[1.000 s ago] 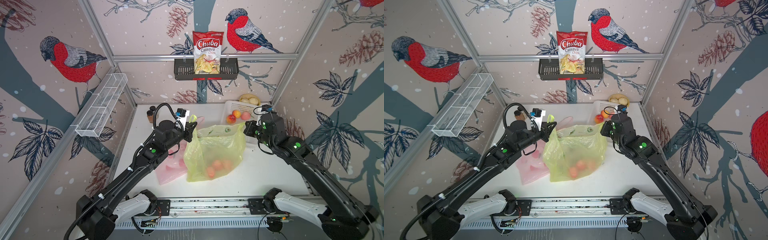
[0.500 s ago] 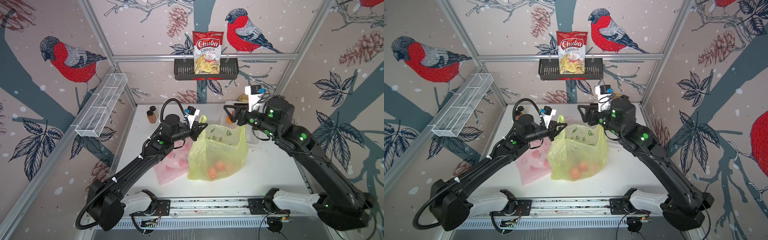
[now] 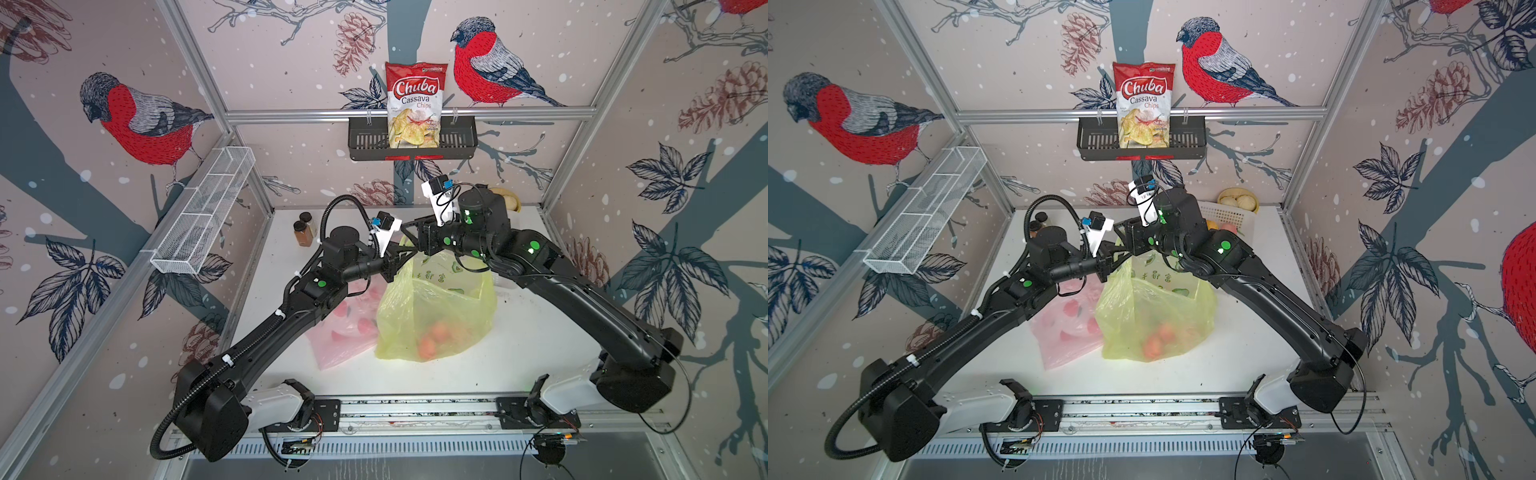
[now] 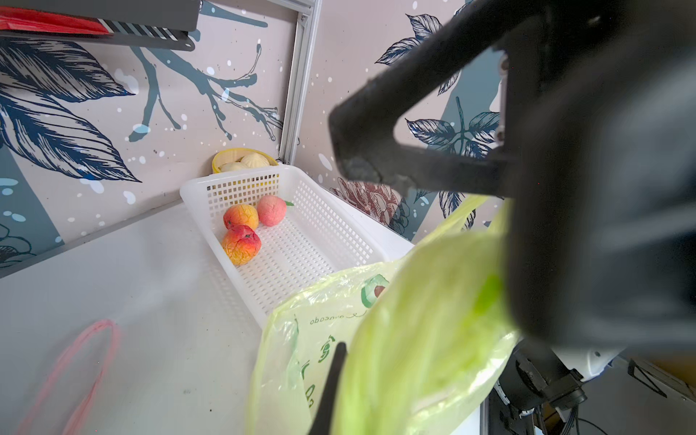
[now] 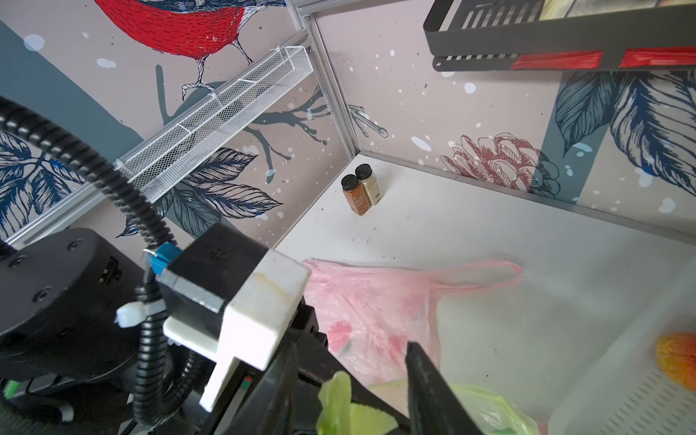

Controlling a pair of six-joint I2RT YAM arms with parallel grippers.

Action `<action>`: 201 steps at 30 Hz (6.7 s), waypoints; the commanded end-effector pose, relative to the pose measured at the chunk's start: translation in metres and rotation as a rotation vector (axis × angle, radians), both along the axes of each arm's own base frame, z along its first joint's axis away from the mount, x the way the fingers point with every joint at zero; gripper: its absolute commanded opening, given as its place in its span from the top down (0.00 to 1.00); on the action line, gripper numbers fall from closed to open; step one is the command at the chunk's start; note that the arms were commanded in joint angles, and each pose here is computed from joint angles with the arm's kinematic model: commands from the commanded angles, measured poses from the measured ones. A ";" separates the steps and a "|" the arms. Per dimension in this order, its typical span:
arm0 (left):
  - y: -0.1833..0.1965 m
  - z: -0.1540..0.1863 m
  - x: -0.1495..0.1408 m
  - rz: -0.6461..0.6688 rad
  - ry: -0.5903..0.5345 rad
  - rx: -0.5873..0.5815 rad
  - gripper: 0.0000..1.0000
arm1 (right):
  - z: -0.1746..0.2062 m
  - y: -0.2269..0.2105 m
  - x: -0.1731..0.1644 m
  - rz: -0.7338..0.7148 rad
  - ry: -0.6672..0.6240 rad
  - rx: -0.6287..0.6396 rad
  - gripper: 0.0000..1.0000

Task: Place the peach into a plastic bag & tie a knot
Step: Adjust the plastic bag at the center of the board, then cross the plastic bag at the center of the board.

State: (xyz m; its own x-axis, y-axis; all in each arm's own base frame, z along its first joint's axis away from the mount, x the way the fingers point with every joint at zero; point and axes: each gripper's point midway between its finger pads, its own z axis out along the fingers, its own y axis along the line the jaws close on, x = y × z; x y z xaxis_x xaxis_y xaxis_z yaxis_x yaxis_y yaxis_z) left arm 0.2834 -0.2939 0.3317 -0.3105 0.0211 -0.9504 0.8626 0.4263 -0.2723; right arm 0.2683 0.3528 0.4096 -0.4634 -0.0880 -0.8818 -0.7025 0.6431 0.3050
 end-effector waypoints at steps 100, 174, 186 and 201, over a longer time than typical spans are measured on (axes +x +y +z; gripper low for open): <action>0.031 0.006 0.007 0.337 -0.119 -0.025 1.00 | 0.024 -0.172 0.047 -0.433 -0.014 0.055 0.20; -0.033 -0.010 -0.003 -0.001 -0.126 0.223 0.95 | -0.025 -0.022 -0.021 0.203 0.177 0.103 1.00; -0.036 -0.011 -0.017 -0.094 -0.135 0.271 0.56 | -0.038 -0.023 -0.013 0.234 0.215 0.068 1.00; -0.040 -0.008 -0.038 -0.233 -0.096 0.249 0.49 | -0.041 -0.020 -0.015 0.274 0.200 0.041 1.00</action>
